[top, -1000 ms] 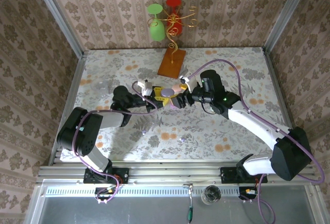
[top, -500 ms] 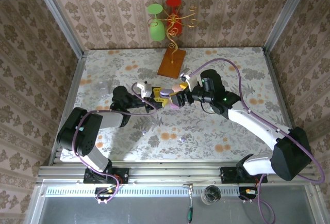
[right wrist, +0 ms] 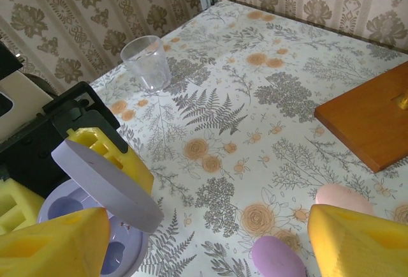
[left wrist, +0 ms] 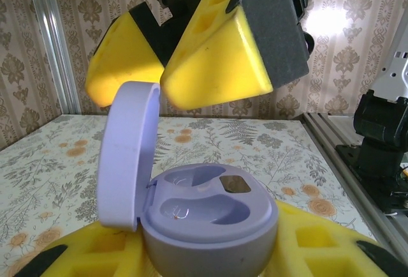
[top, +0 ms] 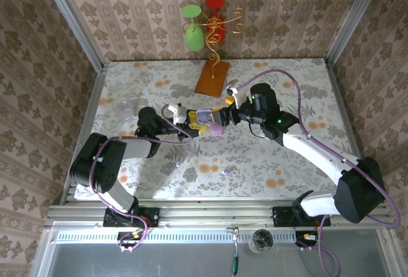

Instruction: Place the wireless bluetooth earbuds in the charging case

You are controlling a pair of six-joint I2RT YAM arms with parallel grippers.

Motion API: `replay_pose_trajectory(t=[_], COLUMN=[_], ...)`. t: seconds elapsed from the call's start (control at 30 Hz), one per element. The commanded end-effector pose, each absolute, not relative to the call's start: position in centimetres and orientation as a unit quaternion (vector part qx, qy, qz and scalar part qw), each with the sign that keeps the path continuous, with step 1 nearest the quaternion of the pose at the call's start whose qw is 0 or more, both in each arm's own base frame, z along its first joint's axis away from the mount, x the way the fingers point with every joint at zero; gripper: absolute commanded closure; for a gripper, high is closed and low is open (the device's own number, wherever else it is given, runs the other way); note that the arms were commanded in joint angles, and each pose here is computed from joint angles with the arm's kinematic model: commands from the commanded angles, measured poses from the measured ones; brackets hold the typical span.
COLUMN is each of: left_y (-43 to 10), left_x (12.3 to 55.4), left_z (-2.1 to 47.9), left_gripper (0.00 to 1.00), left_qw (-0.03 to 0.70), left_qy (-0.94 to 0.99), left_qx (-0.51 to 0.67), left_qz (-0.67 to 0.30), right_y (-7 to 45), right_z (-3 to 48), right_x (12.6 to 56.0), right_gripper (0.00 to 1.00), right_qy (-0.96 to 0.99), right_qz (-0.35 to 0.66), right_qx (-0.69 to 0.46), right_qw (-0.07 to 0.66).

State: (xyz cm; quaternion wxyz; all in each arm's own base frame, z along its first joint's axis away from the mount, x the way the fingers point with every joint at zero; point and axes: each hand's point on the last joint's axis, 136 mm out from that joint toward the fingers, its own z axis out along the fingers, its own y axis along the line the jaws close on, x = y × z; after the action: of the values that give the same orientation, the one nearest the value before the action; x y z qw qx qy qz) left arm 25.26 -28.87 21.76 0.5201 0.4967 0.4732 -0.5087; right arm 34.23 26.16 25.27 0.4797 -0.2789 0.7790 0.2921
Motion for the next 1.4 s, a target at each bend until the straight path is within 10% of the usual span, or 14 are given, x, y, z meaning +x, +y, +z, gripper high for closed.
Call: replay_pose_trajectory(t=[0.0,0.3,0.7,0.9,1.37], left_y=[-28.3,-26.6,-25.9,-25.7,-25.8], left_x=[25.0,27.3,28.0,28.1,27.7], left_z=[22.7,23.2,23.4,23.2,23.0], left_gripper=[0.72,0.73,0.72,0.72,0.72], left_qw=[0.535,0.562,0.577,0.58,0.564], left_qy=[0.451,0.476,0.477,0.481,0.478], left_qx=[0.509,0.48,0.477,0.473,0.481], left_qz=[-0.501,-0.476,-0.461,-0.456,-0.471], right_y=[26.2,21.9,19.7,20.9,25.5], right_z=[27.7,25.2,9.9,6.1,3.3], right_x=[33.2,31.4,24.3,20.6,19.2], right_gripper=[0.17,0.2,0.35,0.52,0.52], right_qy=[0.751,0.82,0.907,0.904,0.911], right_qz=[0.312,0.316,0.339,0.351,0.358], right_qx=[-0.287,-0.128,0.185,0.231,0.204], right_qw=[0.505,0.461,0.17,0.082,-0.011])
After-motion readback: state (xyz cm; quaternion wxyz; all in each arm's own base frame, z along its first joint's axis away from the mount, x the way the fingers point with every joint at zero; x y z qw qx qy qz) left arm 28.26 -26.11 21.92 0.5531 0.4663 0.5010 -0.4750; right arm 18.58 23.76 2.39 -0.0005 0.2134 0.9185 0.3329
